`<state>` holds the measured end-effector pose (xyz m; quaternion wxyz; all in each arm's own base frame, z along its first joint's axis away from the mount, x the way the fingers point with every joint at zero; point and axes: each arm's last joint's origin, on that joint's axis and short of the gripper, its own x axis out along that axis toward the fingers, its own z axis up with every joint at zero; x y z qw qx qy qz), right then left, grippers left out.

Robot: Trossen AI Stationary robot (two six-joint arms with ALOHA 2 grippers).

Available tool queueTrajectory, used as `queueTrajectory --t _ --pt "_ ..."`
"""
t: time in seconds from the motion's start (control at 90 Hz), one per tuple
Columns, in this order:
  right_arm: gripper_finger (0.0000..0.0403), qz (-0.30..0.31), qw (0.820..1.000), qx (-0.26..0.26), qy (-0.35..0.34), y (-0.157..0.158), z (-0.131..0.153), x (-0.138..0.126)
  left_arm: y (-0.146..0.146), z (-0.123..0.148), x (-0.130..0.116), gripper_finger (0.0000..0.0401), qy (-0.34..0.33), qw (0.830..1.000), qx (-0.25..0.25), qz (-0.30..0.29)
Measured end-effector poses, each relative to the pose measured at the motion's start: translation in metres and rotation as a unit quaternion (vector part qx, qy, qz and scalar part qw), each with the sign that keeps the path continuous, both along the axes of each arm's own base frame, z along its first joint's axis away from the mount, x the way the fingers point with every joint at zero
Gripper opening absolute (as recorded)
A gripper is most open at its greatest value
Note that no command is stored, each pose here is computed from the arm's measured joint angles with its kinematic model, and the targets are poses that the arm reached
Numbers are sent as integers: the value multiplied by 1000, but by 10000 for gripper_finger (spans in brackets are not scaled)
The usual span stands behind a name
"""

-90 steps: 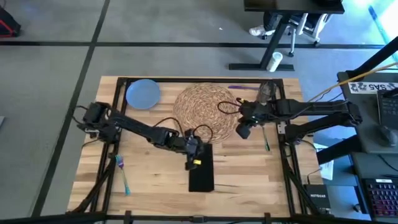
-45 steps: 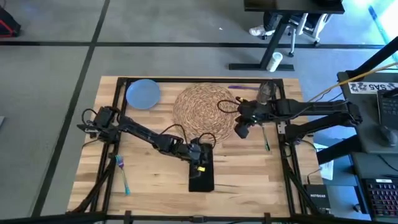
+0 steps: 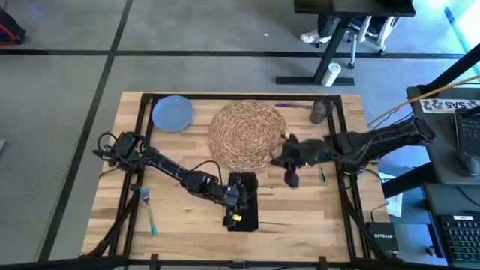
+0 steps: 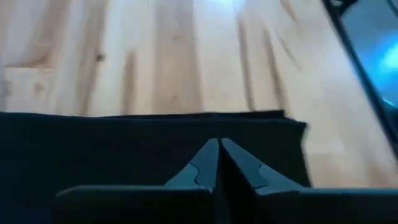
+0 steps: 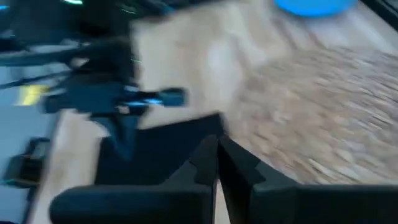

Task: Set table place
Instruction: Put the black table napkin to the left side of the brown placemat

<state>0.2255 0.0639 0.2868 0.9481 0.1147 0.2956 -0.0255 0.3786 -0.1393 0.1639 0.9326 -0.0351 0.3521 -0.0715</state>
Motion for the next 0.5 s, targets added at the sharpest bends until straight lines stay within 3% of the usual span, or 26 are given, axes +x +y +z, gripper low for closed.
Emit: queueTrajectory --t 0.267,0.5 --pt "0 -71 997 -10 27 26 -16 -19 6 -3 2 0 1 999 6 36" --pt "0 -98 995 -7 9 32 -15 -22 24 -29 9 0 46 996 14 74"
